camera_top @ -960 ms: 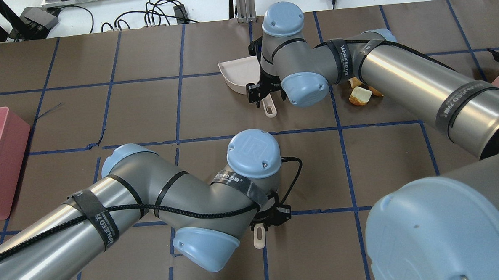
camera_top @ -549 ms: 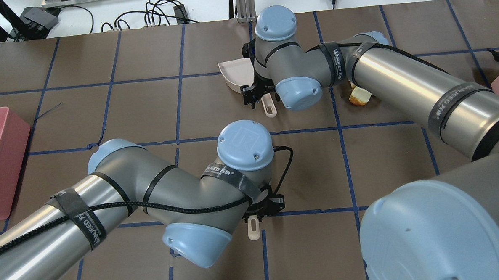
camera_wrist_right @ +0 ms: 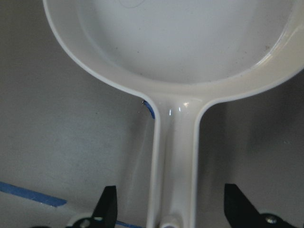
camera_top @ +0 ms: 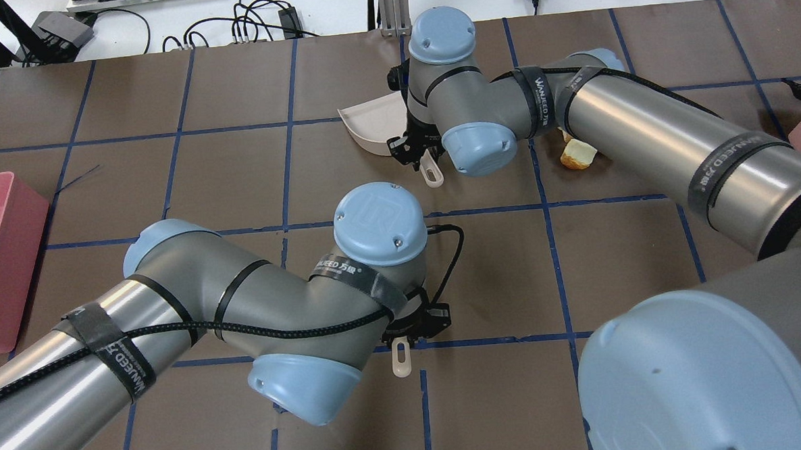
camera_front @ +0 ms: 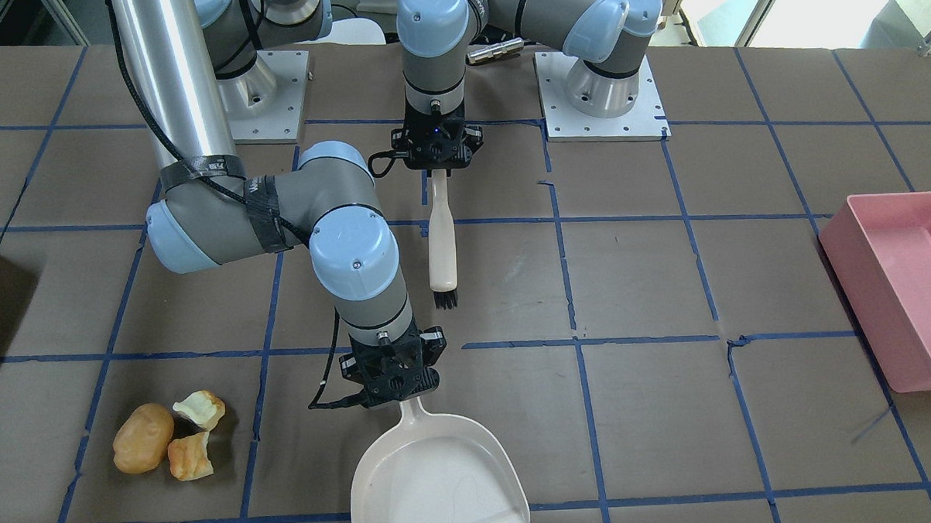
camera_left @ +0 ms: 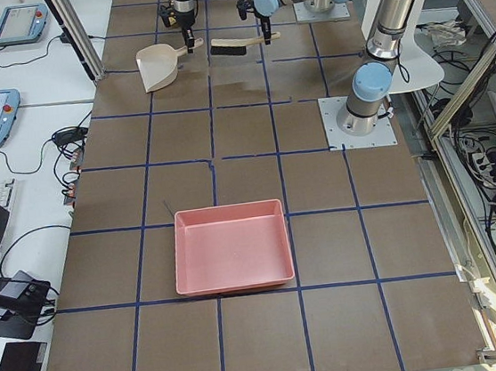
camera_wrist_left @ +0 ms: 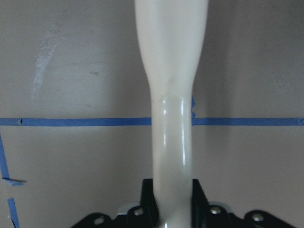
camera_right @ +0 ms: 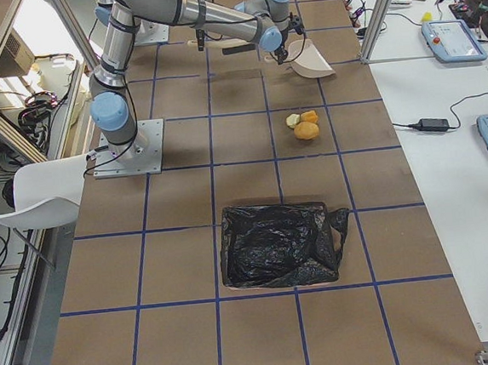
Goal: Sweep and dump trash in nearest bin
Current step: 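Lift the brush with the left gripper while the right gripper raises the dustpan, then carry the dustpan past the bread with the right gripper while the left raises the brush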
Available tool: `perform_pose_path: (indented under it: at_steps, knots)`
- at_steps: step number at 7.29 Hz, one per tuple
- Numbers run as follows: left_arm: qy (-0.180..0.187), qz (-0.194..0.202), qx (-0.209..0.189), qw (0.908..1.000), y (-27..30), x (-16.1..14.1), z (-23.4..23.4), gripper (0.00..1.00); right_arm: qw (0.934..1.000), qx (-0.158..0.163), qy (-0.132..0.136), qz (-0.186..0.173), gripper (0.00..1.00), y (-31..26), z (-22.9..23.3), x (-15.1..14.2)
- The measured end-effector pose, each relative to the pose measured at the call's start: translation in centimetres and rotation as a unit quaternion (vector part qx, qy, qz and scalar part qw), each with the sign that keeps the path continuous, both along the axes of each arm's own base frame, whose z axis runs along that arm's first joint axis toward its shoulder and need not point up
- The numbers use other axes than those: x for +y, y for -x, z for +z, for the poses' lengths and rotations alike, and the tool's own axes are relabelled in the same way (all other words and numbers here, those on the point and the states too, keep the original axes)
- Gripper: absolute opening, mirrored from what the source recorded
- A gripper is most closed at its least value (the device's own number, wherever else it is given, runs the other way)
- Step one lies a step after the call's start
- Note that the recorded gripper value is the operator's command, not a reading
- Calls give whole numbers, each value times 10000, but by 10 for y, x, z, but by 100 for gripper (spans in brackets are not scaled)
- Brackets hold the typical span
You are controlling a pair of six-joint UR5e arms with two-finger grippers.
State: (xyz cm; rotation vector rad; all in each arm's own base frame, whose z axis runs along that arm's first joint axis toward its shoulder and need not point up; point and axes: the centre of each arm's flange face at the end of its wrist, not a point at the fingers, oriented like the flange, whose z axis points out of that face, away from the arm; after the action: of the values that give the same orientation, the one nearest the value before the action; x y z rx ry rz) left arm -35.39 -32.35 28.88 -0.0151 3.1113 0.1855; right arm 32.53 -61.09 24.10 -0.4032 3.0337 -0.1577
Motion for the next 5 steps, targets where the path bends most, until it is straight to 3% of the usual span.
perform_pose_path:
  at_steps: [5]
  knots:
    - [7,-25,16,10000,-1,-2,0,0,9995,26,187,-241,18,46,58,-20]
